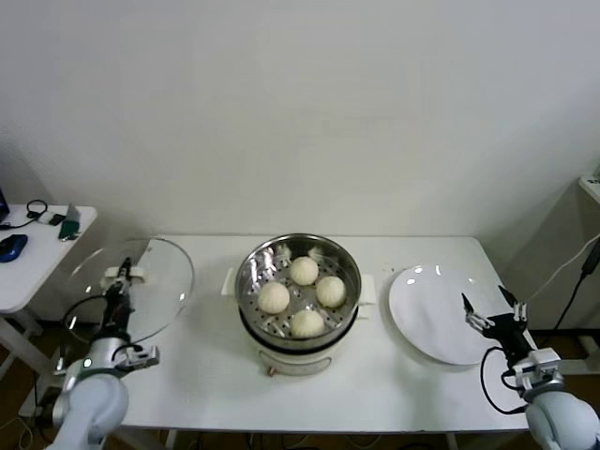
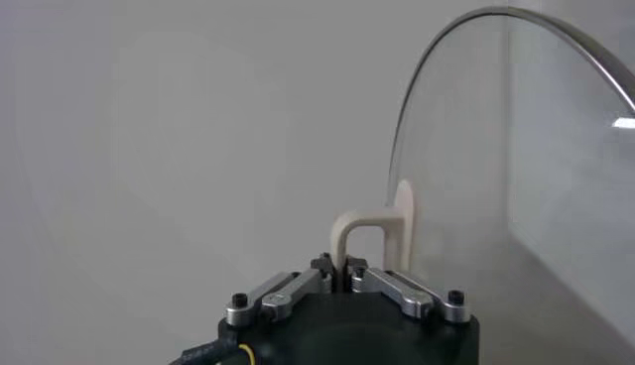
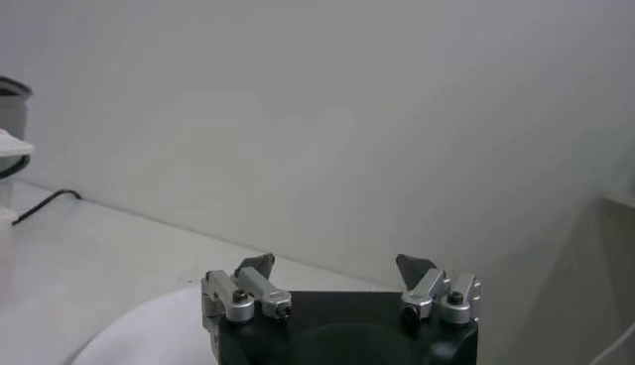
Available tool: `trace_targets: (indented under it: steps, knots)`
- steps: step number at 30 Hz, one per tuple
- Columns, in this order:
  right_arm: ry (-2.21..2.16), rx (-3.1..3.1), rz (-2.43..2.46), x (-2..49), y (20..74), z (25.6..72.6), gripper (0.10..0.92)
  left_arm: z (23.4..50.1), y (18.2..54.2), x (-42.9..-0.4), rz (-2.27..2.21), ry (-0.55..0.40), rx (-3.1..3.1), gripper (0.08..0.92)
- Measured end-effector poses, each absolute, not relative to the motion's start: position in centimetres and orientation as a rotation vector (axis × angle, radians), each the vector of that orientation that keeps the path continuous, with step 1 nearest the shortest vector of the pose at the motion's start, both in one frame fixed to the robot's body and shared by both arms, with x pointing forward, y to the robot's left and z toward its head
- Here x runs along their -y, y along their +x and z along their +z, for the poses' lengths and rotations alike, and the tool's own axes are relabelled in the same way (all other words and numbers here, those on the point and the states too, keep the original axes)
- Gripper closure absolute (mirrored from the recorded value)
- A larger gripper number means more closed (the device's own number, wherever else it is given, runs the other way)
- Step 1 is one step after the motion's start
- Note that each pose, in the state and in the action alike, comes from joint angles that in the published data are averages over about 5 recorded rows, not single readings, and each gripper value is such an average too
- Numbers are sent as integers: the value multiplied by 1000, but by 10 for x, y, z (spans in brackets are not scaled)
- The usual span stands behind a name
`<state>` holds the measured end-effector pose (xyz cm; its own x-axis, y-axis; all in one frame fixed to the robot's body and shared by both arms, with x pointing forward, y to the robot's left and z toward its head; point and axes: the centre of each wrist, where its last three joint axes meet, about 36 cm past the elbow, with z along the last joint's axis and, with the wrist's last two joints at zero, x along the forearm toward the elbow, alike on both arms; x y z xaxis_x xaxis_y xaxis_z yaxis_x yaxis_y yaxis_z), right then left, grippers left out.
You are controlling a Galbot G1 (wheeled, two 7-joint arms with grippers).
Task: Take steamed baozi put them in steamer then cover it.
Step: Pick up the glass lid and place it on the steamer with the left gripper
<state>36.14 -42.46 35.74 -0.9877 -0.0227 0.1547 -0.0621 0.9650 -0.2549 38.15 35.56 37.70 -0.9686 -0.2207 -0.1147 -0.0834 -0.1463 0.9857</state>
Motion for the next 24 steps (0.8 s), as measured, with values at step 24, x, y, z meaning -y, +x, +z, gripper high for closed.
trace_targets:
  steps: [24]
  knots:
    - [113, 2983, 352, 406, 382, 343, 200, 471, 377, -217, -2301, 276, 2246, 852]
